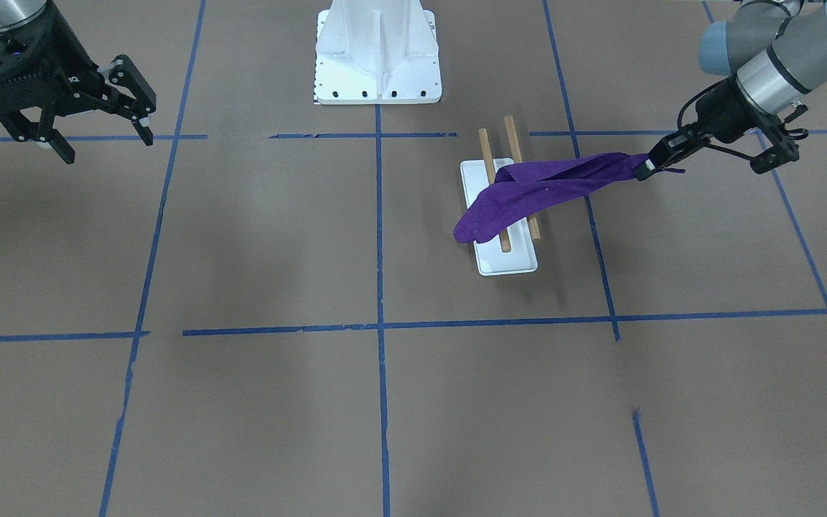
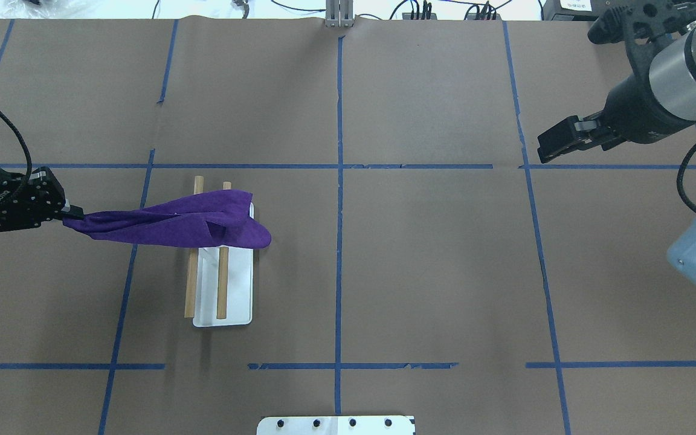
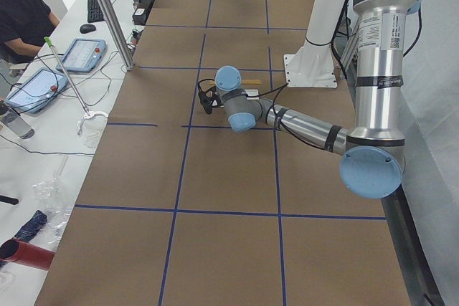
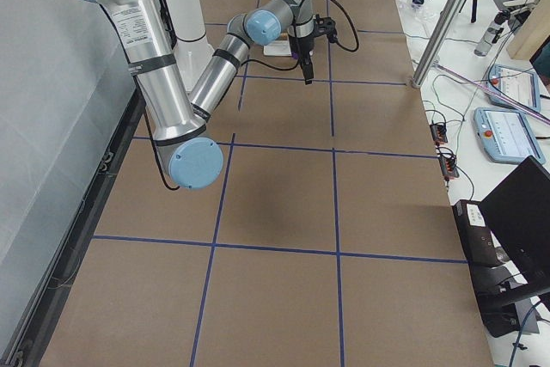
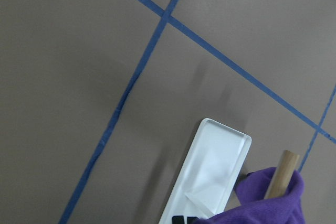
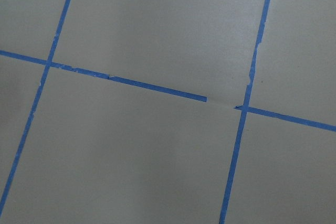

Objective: Hang towel on rack

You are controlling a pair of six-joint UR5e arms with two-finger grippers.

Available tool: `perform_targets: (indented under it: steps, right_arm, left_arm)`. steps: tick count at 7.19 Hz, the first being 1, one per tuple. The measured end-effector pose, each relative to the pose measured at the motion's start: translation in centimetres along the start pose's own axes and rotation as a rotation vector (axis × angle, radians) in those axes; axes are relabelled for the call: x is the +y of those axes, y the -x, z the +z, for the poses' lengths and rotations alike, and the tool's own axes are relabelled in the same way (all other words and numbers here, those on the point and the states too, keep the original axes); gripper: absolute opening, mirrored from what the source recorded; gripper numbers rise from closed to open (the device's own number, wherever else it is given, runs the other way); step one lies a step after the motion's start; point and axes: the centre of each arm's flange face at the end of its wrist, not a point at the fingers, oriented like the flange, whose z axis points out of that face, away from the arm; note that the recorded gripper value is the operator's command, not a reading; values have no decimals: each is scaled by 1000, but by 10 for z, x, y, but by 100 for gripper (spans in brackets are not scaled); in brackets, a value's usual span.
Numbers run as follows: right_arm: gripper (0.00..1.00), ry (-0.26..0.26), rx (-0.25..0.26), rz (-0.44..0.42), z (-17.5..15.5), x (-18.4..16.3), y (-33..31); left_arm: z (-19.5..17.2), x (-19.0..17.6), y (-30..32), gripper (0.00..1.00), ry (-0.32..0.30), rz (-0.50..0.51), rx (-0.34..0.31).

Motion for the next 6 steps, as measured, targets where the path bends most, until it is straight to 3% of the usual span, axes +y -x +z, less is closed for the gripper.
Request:
perform_targets:
  steps: [3,5,6]
  right_arm:
    - [100,20,57,52,9,-2,-47]
    - [100,65,110,93,18,-19,-132]
    - [100,104,105,104,20,-28,-194]
  left_arm:
    - [8,-15,21,100,-42,7,-29]
    - [-7,-25,56,100,-69,155,-65]
    - [-23,-34,79,100,-95,258,-88]
